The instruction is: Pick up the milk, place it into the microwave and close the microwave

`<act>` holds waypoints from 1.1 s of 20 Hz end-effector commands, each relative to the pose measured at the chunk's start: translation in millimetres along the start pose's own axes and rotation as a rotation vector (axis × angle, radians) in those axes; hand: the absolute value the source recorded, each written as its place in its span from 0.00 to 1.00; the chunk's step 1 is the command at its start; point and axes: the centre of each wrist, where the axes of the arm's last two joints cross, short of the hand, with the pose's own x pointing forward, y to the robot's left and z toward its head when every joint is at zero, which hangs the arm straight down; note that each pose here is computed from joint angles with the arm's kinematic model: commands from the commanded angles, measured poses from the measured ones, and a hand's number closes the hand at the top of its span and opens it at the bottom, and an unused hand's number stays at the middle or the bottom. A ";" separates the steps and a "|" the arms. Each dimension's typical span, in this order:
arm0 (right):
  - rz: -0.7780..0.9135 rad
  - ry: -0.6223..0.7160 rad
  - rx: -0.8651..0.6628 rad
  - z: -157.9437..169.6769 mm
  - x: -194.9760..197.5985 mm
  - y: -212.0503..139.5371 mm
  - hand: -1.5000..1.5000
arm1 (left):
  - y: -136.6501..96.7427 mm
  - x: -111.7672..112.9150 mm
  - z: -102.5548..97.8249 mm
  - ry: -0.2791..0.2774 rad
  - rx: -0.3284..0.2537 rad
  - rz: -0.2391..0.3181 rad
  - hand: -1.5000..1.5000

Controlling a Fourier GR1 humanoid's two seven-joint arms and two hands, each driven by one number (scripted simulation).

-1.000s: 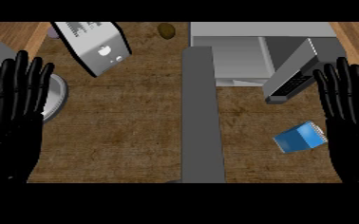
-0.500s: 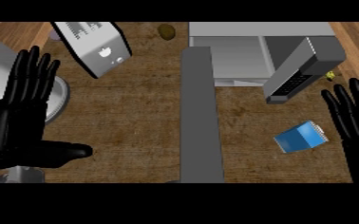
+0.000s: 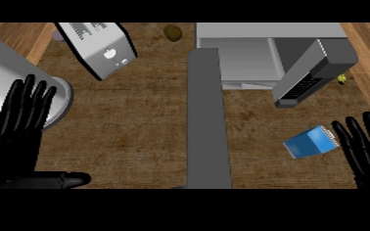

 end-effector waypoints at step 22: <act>0.267 0.045 -0.283 17.7 -79.2 -35.8 0.00 | 4.7 16.8 59.9 0.015 -0.006 -0.014 0.00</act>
